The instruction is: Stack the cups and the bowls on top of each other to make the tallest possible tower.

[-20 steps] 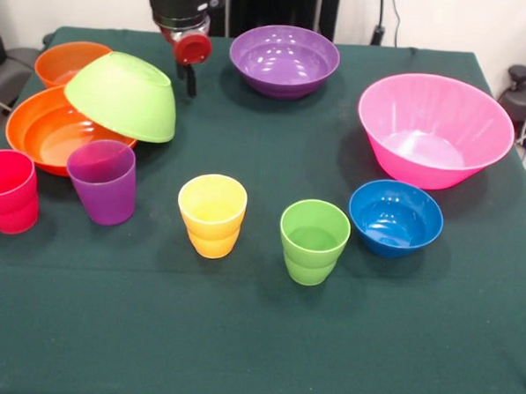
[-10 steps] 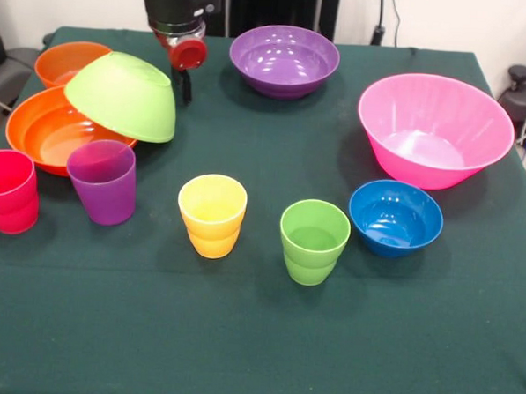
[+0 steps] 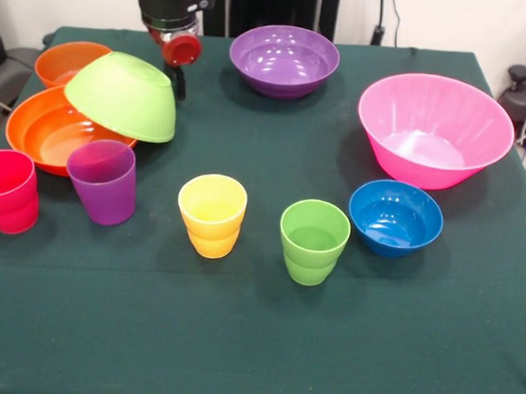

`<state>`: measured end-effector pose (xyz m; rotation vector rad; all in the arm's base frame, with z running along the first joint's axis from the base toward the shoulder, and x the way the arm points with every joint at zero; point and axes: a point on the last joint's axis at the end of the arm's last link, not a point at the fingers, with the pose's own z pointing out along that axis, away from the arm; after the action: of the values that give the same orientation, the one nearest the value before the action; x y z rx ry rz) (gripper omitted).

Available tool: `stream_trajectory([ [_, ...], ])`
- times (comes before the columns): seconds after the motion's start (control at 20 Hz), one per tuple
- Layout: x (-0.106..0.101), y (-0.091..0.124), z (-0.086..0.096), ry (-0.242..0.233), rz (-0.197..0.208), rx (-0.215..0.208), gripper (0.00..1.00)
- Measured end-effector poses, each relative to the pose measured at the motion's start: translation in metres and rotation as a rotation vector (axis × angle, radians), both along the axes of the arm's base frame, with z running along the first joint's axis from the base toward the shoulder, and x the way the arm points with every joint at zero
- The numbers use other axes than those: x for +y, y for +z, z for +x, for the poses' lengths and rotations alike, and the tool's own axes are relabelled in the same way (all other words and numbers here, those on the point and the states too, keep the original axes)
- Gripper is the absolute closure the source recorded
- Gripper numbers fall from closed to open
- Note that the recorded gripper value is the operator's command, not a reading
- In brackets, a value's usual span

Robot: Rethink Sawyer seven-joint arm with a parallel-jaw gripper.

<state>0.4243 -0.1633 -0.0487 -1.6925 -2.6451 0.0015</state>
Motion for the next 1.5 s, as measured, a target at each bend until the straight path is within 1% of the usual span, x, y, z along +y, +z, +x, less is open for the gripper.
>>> stream_trajectory([
  [0.25, -0.007, 0.005, 0.003, -0.007, -0.008, -0.013, 0.00],
  [0.45, -0.015, 0.013, 0.009, -0.014, -0.021, -0.032, 0.00],
  [0.6, -0.019, 0.016, 0.012, -0.019, -0.024, -0.043, 0.00],
  [1.05, -0.025, 0.015, 0.013, -0.023, -0.002, -0.064, 0.00],
  [1.5, -0.026, 0.015, 0.020, -0.024, 0.026, -0.098, 0.00],
])
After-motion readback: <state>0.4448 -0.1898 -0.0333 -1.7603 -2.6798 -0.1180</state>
